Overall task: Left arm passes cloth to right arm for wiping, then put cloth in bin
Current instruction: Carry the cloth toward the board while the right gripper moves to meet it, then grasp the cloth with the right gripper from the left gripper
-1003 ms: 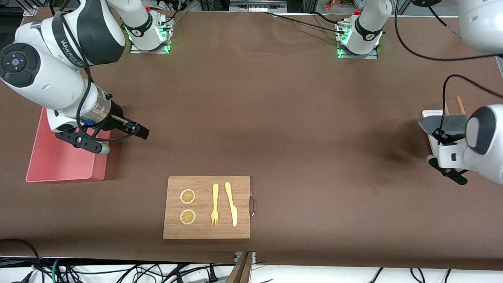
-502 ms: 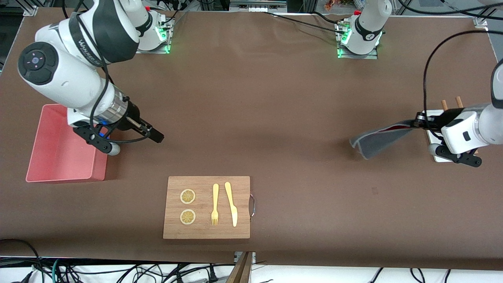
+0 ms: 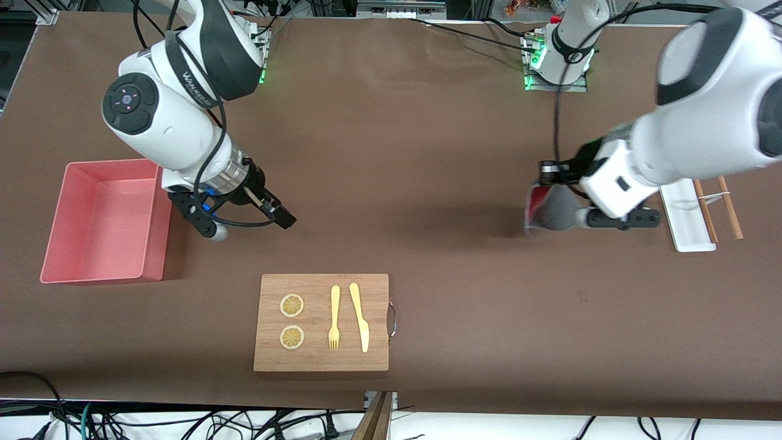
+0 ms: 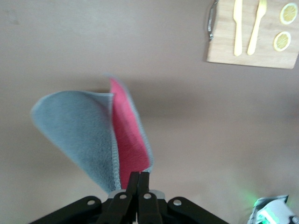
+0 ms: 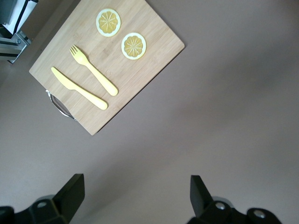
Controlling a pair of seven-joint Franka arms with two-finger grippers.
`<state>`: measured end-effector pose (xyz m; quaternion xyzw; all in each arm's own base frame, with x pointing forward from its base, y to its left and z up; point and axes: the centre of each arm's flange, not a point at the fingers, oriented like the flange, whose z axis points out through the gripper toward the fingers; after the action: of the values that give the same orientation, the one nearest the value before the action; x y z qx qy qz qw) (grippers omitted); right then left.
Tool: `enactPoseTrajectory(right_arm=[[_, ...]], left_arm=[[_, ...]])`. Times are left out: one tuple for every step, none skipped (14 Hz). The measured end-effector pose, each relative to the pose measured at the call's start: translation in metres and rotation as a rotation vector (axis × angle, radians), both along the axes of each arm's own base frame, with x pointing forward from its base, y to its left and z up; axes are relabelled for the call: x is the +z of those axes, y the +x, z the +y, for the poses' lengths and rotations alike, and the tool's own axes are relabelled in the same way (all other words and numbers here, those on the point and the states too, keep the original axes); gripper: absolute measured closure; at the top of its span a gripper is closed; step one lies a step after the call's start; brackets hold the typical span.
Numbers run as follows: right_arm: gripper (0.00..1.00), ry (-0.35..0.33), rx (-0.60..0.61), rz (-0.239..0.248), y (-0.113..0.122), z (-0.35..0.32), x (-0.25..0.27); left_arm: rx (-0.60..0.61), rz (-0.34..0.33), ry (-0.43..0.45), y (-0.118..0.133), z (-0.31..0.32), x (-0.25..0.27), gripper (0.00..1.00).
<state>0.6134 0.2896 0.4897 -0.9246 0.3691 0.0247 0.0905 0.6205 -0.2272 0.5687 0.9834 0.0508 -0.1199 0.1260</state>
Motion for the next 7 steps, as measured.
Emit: enactPoseTrajectory(right_arm=[[0.0, 0.01, -0.016, 0.0, -0.001, 0.006, -0.002], [0.0, 0.028, -0.039, 0.003, -0.002, 0.014, -0.004], [0.0, 0.043, -0.064, 0.007, -0.003, 0.021, -0.006], [0.0, 0.054, -0.085, 0.011, -0.004, 0.028, -0.009], [0.0, 0.06, -0.102, 0.015, -0.005, 0.034, -0.012], [0.0, 0.063, -0.111, 0.02, -0.007, 0.039, -0.015], [0.0, 0.067, -0.115, 0.028, -0.009, 0.045, -0.018]], left_arm=[[0.023, -0.011, -0.006, -0.004, -0.022, 0.002, 0.98], [0.046, -0.021, -0.022, -0.008, -0.042, 0.003, 0.98], [0.063, -0.031, -0.047, -0.011, -0.058, 0.005, 0.98], [0.082, -0.042, -0.085, -0.011, -0.072, 0.007, 0.98], [0.108, -0.055, -0.135, -0.009, -0.084, 0.009, 0.98], [0.14, -0.07, -0.195, -0.005, -0.093, 0.011, 0.98], [0.167, -0.084, -0.251, 0.001, -0.098, 0.011, 0.98]])
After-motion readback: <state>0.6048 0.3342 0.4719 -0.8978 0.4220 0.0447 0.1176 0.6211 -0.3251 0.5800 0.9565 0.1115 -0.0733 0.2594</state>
